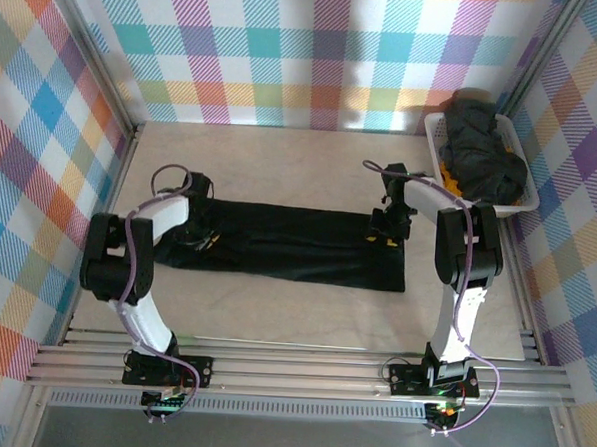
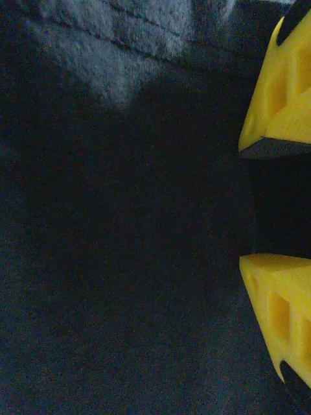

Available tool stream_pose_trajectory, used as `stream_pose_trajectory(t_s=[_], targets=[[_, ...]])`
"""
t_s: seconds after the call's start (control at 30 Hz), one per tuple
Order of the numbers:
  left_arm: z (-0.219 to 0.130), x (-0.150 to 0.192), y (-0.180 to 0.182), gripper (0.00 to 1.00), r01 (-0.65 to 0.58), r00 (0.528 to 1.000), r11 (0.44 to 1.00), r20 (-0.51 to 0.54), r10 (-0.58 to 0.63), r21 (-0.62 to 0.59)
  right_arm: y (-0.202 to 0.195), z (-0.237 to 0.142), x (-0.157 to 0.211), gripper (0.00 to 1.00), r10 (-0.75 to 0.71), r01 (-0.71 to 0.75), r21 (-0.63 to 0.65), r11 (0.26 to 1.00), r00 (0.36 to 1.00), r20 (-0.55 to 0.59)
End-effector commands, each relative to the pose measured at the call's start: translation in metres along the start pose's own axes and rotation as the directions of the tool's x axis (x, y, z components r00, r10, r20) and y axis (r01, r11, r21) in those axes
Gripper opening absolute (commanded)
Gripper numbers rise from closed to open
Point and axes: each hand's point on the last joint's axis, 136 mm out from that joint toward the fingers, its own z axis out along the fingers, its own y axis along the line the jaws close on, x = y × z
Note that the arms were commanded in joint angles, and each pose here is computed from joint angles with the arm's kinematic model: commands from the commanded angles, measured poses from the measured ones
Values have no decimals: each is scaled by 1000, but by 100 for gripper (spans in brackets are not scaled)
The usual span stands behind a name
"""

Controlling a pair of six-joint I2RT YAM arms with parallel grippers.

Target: Fold and stack the t-shirts

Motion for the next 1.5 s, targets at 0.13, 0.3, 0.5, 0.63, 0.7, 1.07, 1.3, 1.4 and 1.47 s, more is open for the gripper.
stream_pose_trajectory(t_s=[0.13, 0.3, 0.5, 0.63, 0.7, 1.07, 1.3, 1.4, 1.47], targets=[[41, -31, -99, 14, -88, 995, 985, -41, 95, 150, 10, -1, 79, 44, 17, -24, -36, 999, 983, -180], [49, -25, -206, 14, -167, 981, 926, -34, 189, 340, 38, 3, 131, 44, 21, -45, -111, 993, 977, -212], [66, 24, -293, 13, -228, 953, 864, -80, 293, 450, 84, 18, 177, 44, 31, -83, -193, 978, 966, -258], [77, 50, -324, 14, -211, 948, 832, -101, 302, 513, 114, 23, 189, 44, 31, -104, -248, 963, 959, -282], [80, 58, -336, 15, -201, 948, 816, -102, 301, 542, 130, 22, 186, 44, 28, -104, -276, 956, 964, -265], [7, 44, -385, 32, -249, 949, 688, 30, 314, 681, 150, -6, 163, 48, 64, -113, -335, 936, 986, -155], [-125, 54, -334, 40, -444, 893, 702, 211, 397, 557, 106, -64, 162, 57, 44, -15, -340, 940, 996, 78], [-137, 82, -264, 39, -453, 888, 744, 169, 428, 490, 80, -74, 169, 55, 48, -9, -346, 938, 993, 105], [-126, 108, -203, 35, -433, 893, 795, 82, 443, 424, 60, -77, 177, 54, 57, -19, -332, 943, 993, 106]])
